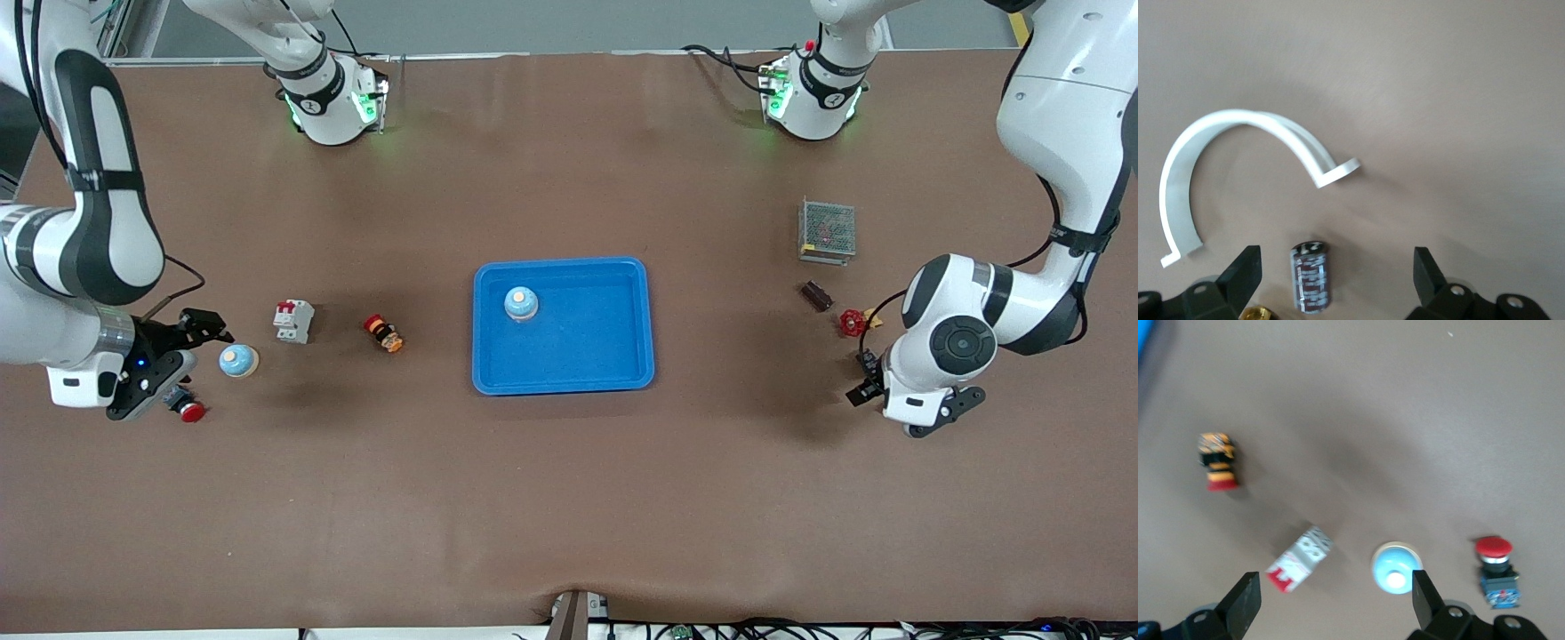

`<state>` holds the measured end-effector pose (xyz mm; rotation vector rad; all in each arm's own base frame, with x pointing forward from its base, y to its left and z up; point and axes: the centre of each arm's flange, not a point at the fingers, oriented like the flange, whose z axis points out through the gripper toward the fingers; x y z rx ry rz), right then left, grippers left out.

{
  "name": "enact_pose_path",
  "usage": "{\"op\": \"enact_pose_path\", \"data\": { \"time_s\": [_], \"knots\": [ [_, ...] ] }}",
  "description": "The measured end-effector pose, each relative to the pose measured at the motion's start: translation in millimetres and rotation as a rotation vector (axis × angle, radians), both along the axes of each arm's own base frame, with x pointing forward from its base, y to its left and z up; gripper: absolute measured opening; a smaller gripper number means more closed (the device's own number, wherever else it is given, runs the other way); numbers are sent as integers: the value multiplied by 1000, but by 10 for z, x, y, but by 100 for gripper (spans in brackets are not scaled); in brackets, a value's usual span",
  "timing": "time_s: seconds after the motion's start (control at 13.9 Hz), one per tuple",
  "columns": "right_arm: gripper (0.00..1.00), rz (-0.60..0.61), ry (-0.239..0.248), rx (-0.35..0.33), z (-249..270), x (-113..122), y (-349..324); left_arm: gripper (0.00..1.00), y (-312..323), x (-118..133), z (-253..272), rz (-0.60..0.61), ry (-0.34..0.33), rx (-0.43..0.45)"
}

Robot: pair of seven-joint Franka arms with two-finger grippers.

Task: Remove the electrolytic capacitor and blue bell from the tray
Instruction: 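Reach the right gripper to the second bell while the left gripper retracts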

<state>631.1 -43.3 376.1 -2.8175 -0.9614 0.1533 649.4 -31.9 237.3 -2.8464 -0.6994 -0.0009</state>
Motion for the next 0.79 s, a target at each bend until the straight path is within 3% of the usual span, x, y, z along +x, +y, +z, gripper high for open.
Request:
{"op": "enact_pose_path", "data": {
  "time_s": [0.43,0.79],
  "knots": [
    [100,-262,69,-71,715,-306,1222,100,-141,336,874,-185,-86,4],
    [100,-437,87,-123,863,-516,2012,100,-269,304,1557,-241,-117,25]
  ]
}}
